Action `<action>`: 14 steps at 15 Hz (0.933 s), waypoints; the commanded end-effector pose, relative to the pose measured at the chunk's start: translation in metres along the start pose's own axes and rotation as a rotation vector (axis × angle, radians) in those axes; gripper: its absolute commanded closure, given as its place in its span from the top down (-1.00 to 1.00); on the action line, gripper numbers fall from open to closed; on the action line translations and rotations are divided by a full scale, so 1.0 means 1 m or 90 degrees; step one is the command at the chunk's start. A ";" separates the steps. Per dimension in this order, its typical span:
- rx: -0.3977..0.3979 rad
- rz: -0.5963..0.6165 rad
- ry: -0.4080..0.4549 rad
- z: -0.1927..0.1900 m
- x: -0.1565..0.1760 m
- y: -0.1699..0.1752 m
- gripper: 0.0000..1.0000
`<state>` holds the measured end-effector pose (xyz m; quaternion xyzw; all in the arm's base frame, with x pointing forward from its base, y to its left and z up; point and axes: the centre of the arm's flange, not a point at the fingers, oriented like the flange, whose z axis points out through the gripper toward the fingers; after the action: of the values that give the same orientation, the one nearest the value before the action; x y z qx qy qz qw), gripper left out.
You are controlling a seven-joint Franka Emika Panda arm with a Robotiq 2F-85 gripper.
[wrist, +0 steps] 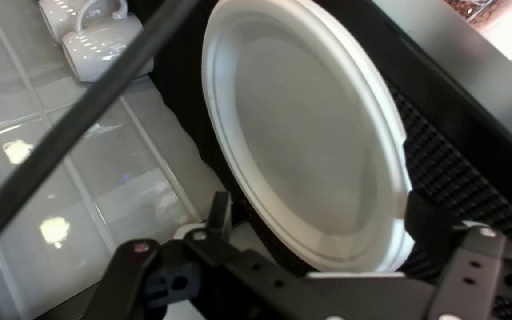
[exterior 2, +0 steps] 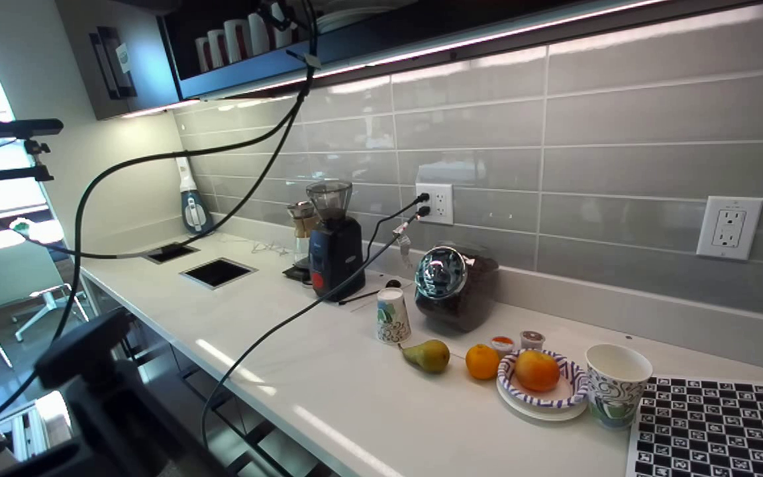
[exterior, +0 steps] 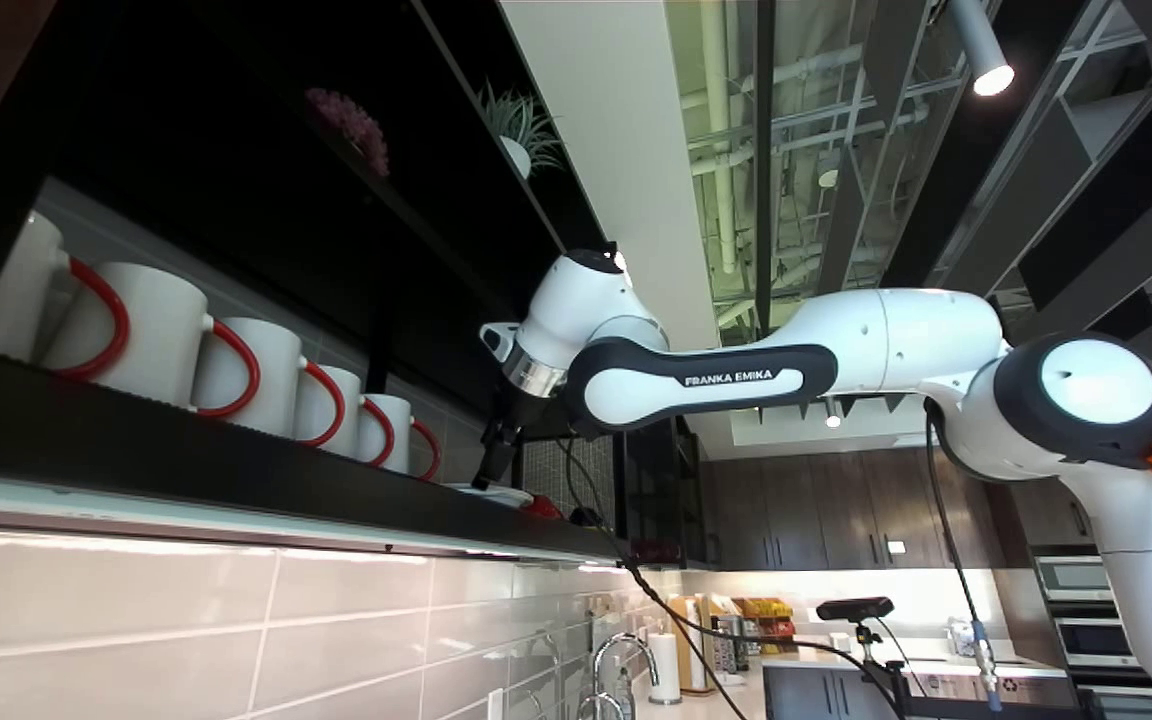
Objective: Remove one white plate from the shelf
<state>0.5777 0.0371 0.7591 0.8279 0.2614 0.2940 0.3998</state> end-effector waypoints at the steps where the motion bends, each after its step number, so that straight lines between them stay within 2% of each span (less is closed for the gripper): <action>1: -0.023 0.026 0.020 0.009 0.005 0.008 1.00; 7: -0.049 0.054 0.045 -0.001 0.005 0.017 1.00; 10: -0.045 0.068 0.028 0.014 0.006 0.016 1.00; 14: -0.058 0.142 0.029 0.020 0.001 0.023 1.00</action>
<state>0.5887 0.0208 0.7624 0.8320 0.1984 0.3437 0.3876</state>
